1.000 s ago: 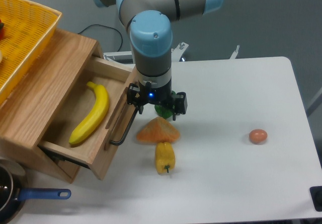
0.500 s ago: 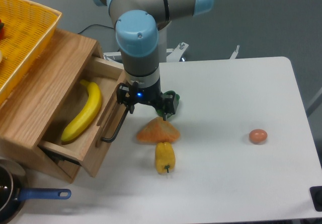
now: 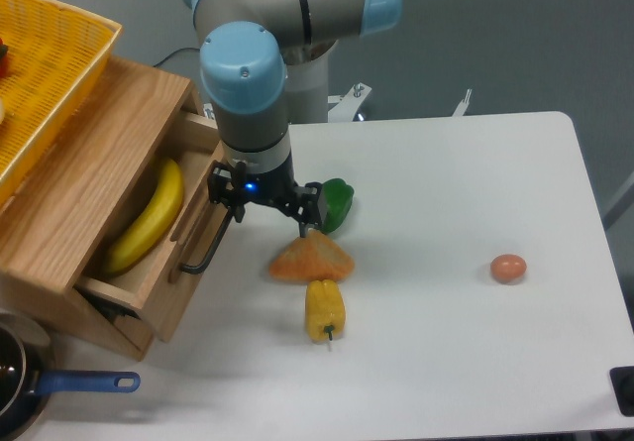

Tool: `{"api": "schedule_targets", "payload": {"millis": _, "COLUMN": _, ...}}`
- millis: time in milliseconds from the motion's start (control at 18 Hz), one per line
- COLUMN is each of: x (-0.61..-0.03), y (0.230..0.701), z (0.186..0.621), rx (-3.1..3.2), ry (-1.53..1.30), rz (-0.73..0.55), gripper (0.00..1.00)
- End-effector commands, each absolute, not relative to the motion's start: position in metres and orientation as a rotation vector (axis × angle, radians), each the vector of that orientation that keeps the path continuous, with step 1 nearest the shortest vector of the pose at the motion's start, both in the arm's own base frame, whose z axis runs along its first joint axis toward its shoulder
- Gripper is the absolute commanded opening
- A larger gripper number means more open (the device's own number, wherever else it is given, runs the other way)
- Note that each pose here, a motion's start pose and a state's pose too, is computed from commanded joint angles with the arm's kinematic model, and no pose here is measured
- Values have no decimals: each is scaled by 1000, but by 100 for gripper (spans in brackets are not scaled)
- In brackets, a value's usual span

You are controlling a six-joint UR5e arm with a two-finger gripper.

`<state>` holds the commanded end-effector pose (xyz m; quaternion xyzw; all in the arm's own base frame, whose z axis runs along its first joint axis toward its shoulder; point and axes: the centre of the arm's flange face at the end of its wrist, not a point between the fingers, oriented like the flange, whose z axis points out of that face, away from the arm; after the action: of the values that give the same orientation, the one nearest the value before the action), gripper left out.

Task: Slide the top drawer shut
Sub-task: 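Push the drawer front with the gripper into the wooden cabinet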

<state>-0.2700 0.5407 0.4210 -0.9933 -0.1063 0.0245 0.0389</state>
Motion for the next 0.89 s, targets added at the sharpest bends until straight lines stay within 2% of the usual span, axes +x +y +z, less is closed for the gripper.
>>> {"api": "schedule_targets", "payload": {"millis": 889, "x": -225, "y": 559, "z": 419, "rx": -3051, "ry": -298, "rz": 62, "gripper": 100}}
